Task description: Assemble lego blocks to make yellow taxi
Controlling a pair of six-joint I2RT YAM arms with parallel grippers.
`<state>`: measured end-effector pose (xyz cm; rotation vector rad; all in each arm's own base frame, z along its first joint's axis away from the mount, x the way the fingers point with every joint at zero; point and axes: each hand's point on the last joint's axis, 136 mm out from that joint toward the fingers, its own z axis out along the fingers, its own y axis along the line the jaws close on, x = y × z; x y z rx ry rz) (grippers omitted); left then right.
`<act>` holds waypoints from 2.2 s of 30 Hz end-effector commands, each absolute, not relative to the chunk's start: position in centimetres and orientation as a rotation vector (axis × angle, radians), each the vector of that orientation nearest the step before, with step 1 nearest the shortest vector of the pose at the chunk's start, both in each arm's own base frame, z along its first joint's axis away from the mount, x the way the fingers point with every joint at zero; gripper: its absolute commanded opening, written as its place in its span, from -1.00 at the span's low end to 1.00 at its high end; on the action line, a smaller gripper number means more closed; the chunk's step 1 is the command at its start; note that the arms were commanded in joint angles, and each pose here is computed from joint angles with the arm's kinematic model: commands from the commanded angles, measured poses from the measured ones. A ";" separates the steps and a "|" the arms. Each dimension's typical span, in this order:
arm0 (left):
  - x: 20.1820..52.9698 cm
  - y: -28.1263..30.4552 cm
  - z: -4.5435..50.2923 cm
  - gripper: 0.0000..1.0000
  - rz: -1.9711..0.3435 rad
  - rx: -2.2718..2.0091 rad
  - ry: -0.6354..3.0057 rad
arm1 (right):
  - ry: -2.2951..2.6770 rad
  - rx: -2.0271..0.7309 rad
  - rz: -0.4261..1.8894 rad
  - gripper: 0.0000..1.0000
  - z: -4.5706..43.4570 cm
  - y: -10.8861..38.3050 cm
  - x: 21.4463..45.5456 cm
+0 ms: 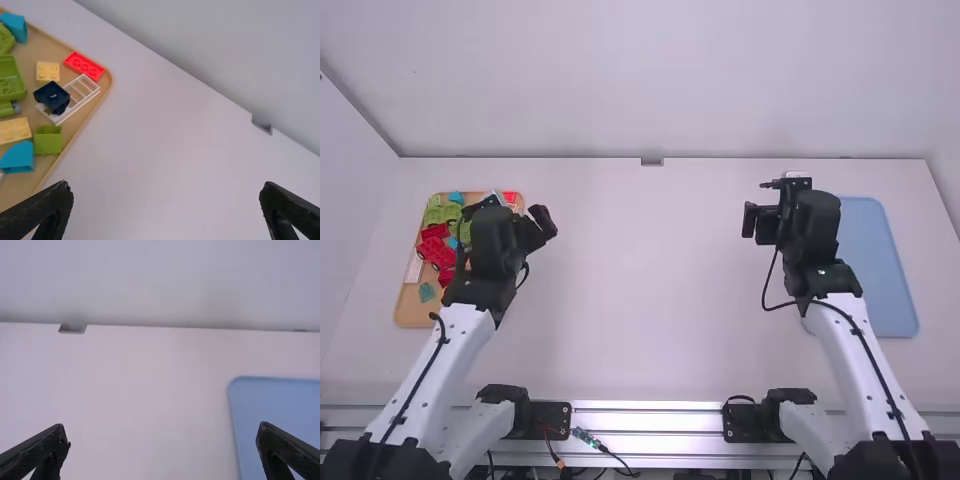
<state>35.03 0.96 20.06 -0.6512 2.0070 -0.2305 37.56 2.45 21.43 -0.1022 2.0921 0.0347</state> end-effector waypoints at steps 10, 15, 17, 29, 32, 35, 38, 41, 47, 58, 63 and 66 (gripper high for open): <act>34.2 4.8 19.1 0.98 -0.154 -0.971 1.994 | 2.206 -0.105 0.040 0.98 17.5 2.7 38.9; 33.1 8.4 17.9 0.98 -0.087 -1.206 1.970 | 2.222 -0.106 0.041 0.98 16.9 2.7 38.9; 32.8 9.3 17.5 0.98 -0.091 -1.293 1.963 | 2.223 -0.091 0.047 0.98 16.9 2.7 38.9; 29.3 9.1 14.6 0.98 -0.101 -1.611 1.980 | 2.216 -0.056 0.065 0.98 17.0 2.7 39.1; 28.5 8.8 14.1 0.99 -0.091 -1.664 1.984 | 2.217 -0.056 0.065 0.98 17.0 2.7 39.0; 27.2 9.6 13.6 0.91 -0.024 -1.738 1.953 | 2.216 -0.052 0.067 0.98 17.0 2.7 39.1; 26.5 9.9 13.2 0.87 -0.011 -1.797 1.935 | 2.209 -0.053 0.068 0.98 17.2 2.7 39.2; 25.9 10.4 13.0 0.93 -0.010 -1.826 1.943 | 2.201 -0.053 0.069 0.98 17.3 2.7 39.3; 25.2 12.1 11.8 0.94 0.017 -1.922 1.911 | 2.201 -0.053 0.069 0.98 17.3 2.7 39.3; 26.3 16.5 7.9 0.98 0.163 -2.128 2.079 | 2.203 -0.053 0.068 0.98 17.3 2.7 39.2; 26.9 17.3 4.7 0.90 0.248 -2.198 2.196 | 2.206 -0.052 0.068 0.98 17.2 2.7 39.2; 27.1 17.6 3.4 0.83 0.286 -2.200 2.205 | 2.206 -0.053 0.068 0.98 17.2 2.7 39.2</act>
